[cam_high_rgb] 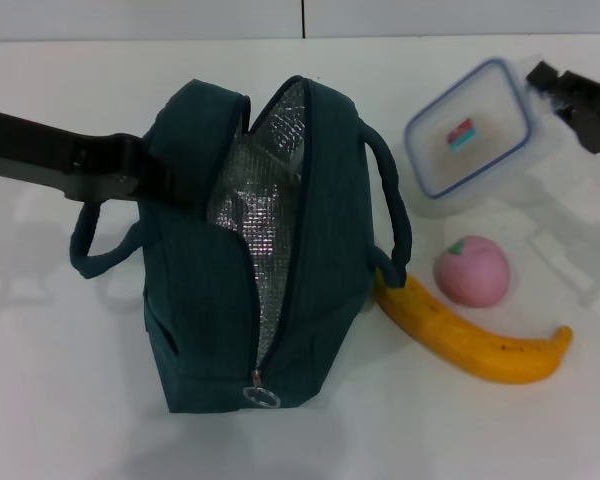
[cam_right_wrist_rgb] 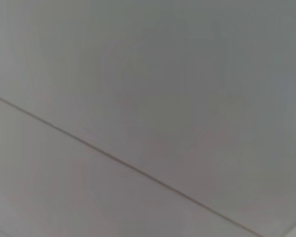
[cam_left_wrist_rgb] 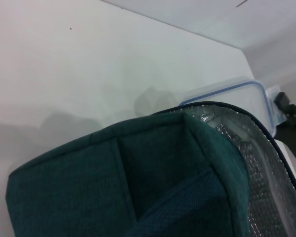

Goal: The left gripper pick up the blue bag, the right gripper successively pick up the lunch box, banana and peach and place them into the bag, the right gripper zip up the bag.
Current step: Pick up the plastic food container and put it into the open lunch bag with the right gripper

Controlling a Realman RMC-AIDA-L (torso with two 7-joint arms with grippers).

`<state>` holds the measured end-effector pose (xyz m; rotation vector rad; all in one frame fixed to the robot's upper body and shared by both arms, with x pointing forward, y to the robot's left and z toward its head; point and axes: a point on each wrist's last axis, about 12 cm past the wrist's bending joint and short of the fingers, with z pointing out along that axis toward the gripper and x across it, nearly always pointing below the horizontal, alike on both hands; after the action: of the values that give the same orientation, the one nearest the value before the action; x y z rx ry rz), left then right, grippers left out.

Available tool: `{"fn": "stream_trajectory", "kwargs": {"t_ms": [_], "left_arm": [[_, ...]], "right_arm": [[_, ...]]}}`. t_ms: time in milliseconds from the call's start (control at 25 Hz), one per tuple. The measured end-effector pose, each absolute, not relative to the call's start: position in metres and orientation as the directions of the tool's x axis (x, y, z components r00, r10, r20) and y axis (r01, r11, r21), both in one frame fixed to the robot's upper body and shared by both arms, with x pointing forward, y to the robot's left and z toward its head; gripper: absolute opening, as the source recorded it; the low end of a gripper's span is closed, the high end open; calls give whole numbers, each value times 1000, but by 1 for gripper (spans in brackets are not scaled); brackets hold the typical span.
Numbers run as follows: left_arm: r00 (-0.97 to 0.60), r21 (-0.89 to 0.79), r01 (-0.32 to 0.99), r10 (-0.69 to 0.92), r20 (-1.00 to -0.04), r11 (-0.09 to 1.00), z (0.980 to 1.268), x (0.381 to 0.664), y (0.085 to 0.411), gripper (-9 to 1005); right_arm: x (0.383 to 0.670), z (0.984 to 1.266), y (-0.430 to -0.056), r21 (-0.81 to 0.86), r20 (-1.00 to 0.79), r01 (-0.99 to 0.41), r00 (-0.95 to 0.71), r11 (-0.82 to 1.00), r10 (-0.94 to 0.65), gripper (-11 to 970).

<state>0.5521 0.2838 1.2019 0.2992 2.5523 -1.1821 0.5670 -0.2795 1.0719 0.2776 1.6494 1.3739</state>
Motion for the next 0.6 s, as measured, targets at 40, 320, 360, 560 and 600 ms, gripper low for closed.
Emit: {"fn": "stream_trajectory", "kwargs": {"t_ms": [40, 320, 360, 560, 600], "left_arm": [[-929, -703, 317, 59, -365, 637, 1202, 552, 284, 37], [-923, -717, 334, 61, -379, 612, 1203, 551, 281, 37], [-923, -717, 336, 62, -379, 611, 1203, 551, 281, 37], [-921, -715, 341, 67, -383, 610, 1203, 551, 280, 37], [-921, -715, 343, 69, -383, 609, 1203, 551, 280, 37]], "right_arm": [[566, 1073, -282, 861, -503, -377, -526, 341, 686, 114], [554, 1084, -290, 864, -457, -444, -495, 237, 739, 127], [552, 1087, -290, 865, -442, -456, -495, 210, 748, 129], [546, 1098, -290, 859, -387, -503, -516, 95, 764, 138], [546, 1102, -289, 851, -377, -520, -519, 66, 767, 140]]}}
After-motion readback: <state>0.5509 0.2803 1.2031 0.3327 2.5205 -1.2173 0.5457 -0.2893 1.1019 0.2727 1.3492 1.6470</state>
